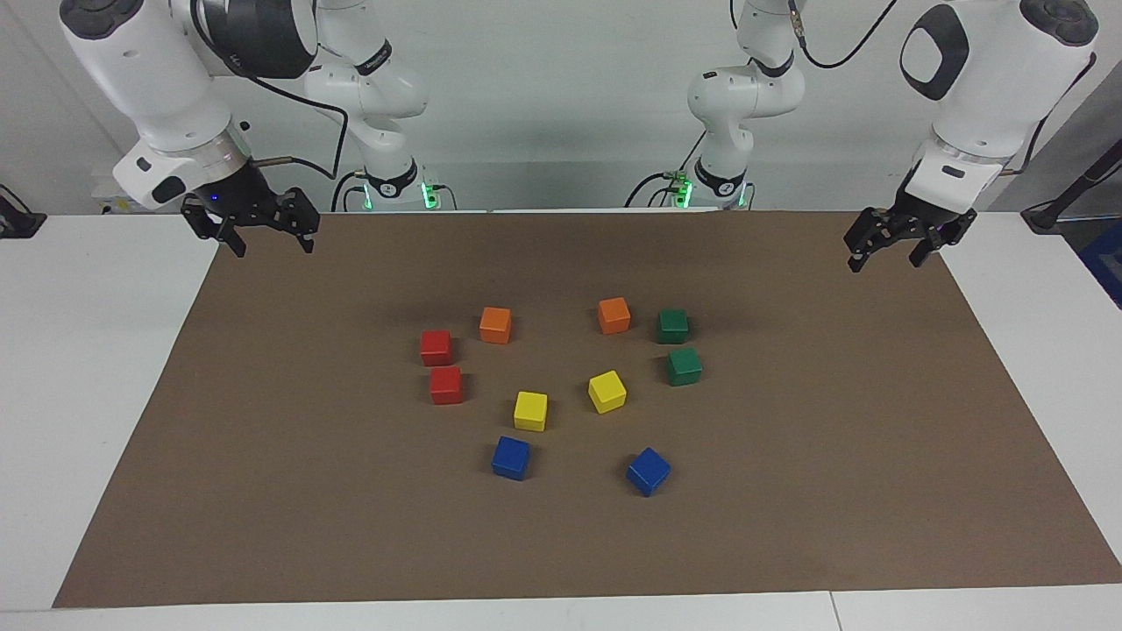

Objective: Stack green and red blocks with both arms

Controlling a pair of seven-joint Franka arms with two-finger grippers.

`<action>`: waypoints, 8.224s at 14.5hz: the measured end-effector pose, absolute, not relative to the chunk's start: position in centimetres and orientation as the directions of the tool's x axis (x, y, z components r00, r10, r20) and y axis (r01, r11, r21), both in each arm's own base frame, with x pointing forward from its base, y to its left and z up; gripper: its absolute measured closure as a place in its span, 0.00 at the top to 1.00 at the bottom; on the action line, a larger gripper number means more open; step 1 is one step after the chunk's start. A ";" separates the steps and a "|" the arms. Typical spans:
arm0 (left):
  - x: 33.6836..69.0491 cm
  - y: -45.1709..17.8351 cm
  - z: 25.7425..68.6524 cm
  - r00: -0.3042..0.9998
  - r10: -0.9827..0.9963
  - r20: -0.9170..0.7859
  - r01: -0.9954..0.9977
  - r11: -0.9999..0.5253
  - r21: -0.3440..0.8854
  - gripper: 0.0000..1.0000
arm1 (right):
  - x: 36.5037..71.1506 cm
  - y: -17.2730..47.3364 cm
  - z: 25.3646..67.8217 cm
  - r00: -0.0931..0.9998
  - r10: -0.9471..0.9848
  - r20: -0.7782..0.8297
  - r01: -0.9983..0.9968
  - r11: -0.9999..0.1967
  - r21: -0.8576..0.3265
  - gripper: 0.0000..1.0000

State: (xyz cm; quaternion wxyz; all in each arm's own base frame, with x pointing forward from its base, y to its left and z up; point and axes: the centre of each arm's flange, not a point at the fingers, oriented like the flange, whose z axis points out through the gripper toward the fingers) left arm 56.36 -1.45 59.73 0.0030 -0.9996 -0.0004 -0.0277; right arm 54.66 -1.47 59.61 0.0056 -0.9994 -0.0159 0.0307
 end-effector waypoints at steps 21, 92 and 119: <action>52.3 -14.2 50.4 0.995 -0.087 0.048 -0.087 -0.996 0.013 1.00 | 54.8 2.7 56.8 1.000 -0.017 -0.015 -0.017 -1.000 -0.007 1.00; 55.6 11.5 31.2 0.994 -0.101 0.034 -0.101 -0.995 0.012 0.55 | 59.1 -8.1 34.7 0.989 0.103 0.106 0.102 -0.995 0.013 0.55; 62.4 -6.5 45.9 0.996 -0.047 0.069 -0.049 -0.998 0.034 1.00 | 59.5 -8.4 31.0 0.988 0.101 0.116 0.100 -0.995 0.014 0.55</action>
